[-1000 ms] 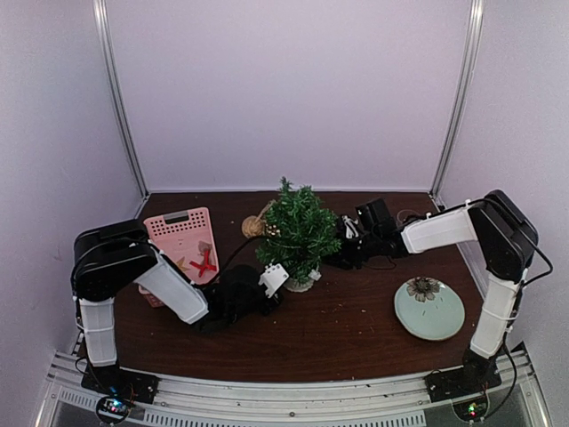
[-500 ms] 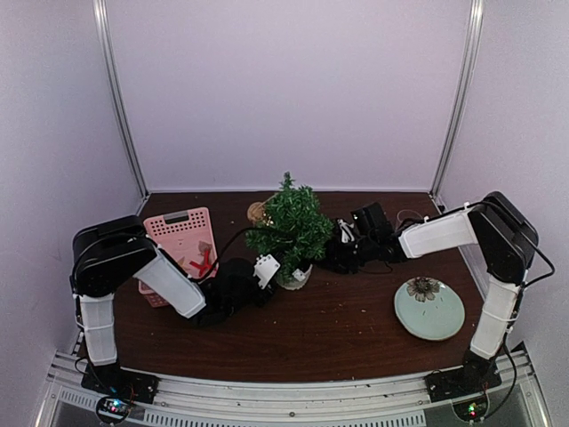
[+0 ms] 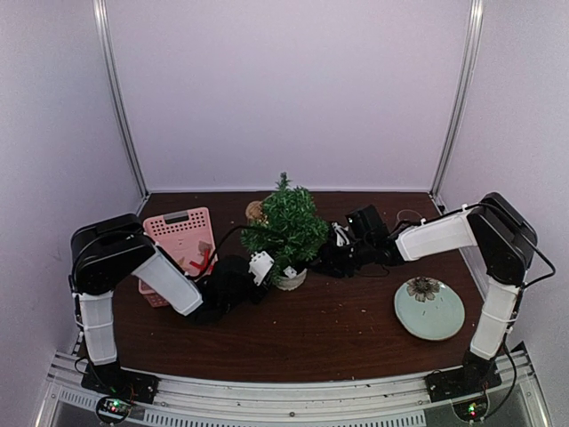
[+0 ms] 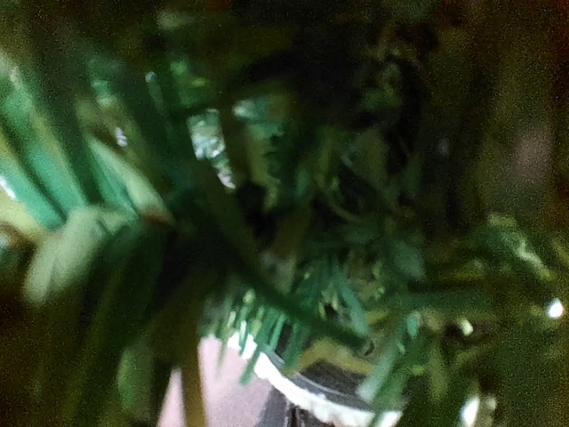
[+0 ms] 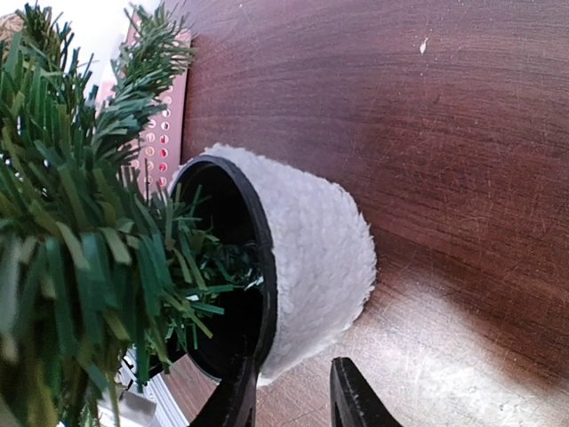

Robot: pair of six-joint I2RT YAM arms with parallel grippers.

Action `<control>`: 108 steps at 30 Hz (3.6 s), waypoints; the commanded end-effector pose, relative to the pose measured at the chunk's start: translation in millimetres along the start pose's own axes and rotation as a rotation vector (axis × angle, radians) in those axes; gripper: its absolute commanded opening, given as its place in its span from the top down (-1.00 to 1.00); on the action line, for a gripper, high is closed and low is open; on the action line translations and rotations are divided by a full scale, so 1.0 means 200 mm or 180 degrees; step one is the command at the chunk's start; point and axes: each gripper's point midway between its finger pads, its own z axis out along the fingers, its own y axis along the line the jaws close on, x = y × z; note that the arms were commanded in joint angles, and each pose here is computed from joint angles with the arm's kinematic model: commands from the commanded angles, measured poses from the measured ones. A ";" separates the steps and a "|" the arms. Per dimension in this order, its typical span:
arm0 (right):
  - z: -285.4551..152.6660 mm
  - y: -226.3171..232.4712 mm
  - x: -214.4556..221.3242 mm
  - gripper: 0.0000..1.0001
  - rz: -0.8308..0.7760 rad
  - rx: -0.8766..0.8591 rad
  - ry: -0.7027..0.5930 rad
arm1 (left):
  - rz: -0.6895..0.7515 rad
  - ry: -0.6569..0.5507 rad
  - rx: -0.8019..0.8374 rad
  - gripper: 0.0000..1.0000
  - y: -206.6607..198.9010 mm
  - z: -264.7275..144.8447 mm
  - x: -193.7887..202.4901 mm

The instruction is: Decorate the small christmas tree

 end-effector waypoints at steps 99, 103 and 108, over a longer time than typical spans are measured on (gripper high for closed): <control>-0.05 0.05 0.00 0.60 0.0195 -0.0451 -0.0003 | -0.3859 0.0454 0.0831 0.67 0.01 0.13 -0.13; -0.07 0.04 0.03 0.59 0.0233 -0.0423 -0.0006 | -0.3825 0.0490 0.0835 0.64 0.02 0.16 -0.12; -0.09 0.03 0.05 0.52 0.0261 -0.0404 -0.0006 | -0.3807 0.0507 0.0795 0.57 0.05 0.19 -0.11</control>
